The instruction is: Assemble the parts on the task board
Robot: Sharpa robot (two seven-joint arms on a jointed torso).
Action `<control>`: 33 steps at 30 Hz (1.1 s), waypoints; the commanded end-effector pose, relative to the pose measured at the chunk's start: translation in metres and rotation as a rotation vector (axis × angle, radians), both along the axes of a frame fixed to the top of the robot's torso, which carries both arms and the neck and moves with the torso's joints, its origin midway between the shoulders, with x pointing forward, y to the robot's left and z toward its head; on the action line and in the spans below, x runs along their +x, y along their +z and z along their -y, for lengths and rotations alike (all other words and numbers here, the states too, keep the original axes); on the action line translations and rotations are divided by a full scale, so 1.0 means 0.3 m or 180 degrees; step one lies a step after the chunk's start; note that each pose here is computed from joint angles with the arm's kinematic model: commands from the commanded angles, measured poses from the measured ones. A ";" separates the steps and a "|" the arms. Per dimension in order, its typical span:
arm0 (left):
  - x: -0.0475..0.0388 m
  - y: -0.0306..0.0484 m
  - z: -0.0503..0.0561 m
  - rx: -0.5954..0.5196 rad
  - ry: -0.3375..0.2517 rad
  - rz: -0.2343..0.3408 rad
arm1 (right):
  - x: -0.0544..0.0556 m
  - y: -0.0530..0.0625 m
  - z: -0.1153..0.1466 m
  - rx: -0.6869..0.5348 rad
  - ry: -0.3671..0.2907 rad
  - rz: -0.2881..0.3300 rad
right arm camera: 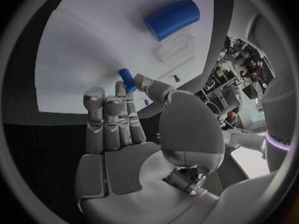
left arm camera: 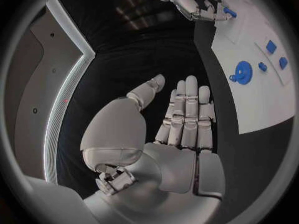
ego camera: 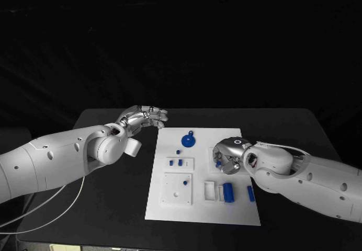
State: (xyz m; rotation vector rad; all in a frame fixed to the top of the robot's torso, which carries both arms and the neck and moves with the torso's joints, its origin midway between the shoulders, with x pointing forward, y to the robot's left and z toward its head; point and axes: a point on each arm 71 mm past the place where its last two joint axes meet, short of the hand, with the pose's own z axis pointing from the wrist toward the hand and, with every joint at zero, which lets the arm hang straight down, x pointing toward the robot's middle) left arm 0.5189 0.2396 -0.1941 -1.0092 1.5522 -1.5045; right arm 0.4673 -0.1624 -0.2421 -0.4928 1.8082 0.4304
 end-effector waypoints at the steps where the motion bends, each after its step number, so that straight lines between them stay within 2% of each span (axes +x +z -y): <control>1: 0.000 0.004 0.006 -0.0042 -0.0045 0.0005 | -0.002 -0.008 -0.002 -0.0075 0.0003 0.0015; 10: 0.000 0.004 0.006 -0.0041 -0.0045 0.0006 | -0.003 0.007 -0.011 -0.0008 -0.0010 0.0243; 17: 0.002 0.004 0.000 -0.0037 -0.0031 0.0009 | -0.020 0.028 -0.010 0.0154 0.0010 0.0344; 27: 0.009 0.002 -0.013 -0.0020 0.0007 0.0012 | -0.037 0.117 -0.011 0.0525 -0.0055 0.0326; 30: 0.010 0.002 -0.012 -0.0020 0.0007 0.0012 | -0.051 0.136 -0.032 0.0646 0.0008 0.0360; 33: 0.010 0.002 -0.012 -0.0021 0.0006 0.0012 | -0.065 0.144 -0.071 0.0773 0.0097 0.0315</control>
